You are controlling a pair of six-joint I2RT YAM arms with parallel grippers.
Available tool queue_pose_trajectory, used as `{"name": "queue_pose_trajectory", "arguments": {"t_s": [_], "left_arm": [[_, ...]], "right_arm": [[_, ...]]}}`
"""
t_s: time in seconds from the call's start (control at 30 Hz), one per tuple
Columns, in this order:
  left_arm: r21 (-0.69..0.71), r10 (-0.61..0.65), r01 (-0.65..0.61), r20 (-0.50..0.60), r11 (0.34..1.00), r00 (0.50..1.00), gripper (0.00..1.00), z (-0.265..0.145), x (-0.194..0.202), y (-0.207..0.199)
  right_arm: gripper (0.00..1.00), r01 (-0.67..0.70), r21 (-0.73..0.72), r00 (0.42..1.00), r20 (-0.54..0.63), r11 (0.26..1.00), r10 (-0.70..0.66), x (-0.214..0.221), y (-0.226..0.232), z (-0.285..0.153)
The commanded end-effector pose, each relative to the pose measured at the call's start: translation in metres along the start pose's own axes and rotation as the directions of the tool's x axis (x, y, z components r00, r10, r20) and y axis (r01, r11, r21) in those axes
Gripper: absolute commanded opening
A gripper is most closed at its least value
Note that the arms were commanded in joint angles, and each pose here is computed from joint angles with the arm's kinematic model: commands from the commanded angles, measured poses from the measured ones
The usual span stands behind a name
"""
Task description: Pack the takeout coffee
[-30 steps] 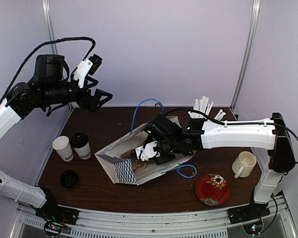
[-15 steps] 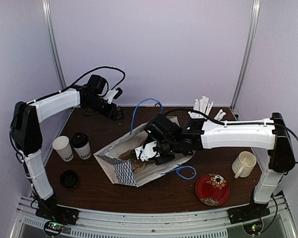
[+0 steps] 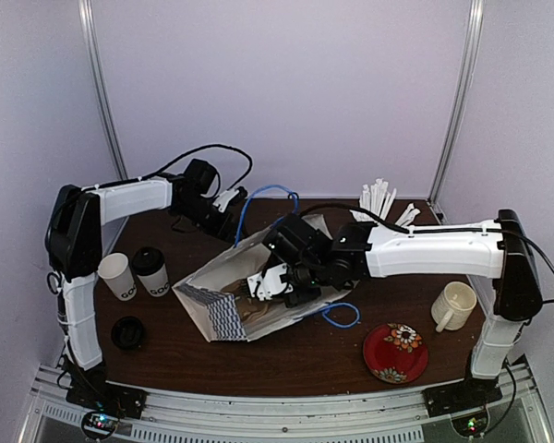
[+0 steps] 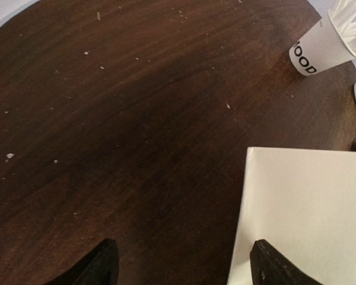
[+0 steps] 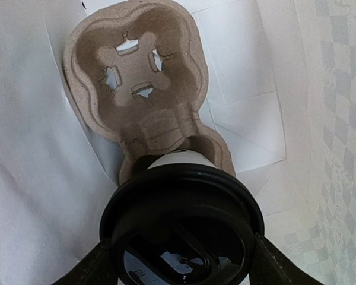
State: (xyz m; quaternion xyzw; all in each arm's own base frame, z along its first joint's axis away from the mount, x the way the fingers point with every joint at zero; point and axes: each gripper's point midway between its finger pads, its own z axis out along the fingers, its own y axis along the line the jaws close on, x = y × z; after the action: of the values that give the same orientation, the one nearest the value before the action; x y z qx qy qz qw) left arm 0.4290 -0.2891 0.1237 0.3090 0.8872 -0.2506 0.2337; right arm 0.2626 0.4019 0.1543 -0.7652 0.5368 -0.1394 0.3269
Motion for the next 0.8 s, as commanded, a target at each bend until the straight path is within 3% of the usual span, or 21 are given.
{"name": "queue_pose_trajectory", "arguments": {"t_s": [0.0,0.4,0.6,0.77], "left_arm": [[0.098,0.054,-0.053,-0.003,0.994,0.999,0.79,0.016,-0.003,-0.028],[0.214,0.071,-0.066,-0.013,0.975,0.997,0.79,0.027,0.002,-0.05],[0.395,0.055,-0.046,-0.01,0.918,0.998,0.77,0.028,0.002,-0.077],[0.46,0.042,-0.032,-0.012,0.887,0.999,0.75,0.028,0.003,-0.086]], "right_arm": [[0.51,0.002,-0.008,1.0,0.008,1.0,-0.002,-0.005,-0.004,0.001],[0.51,-0.009,-0.079,1.0,0.014,0.997,0.01,-0.01,0.0,-0.005],[0.52,-0.006,-0.105,1.0,0.013,0.994,0.007,-0.01,-0.001,-0.013],[0.52,0.019,-0.11,1.0,-0.022,0.994,-0.021,0.0,0.007,-0.013]]}}
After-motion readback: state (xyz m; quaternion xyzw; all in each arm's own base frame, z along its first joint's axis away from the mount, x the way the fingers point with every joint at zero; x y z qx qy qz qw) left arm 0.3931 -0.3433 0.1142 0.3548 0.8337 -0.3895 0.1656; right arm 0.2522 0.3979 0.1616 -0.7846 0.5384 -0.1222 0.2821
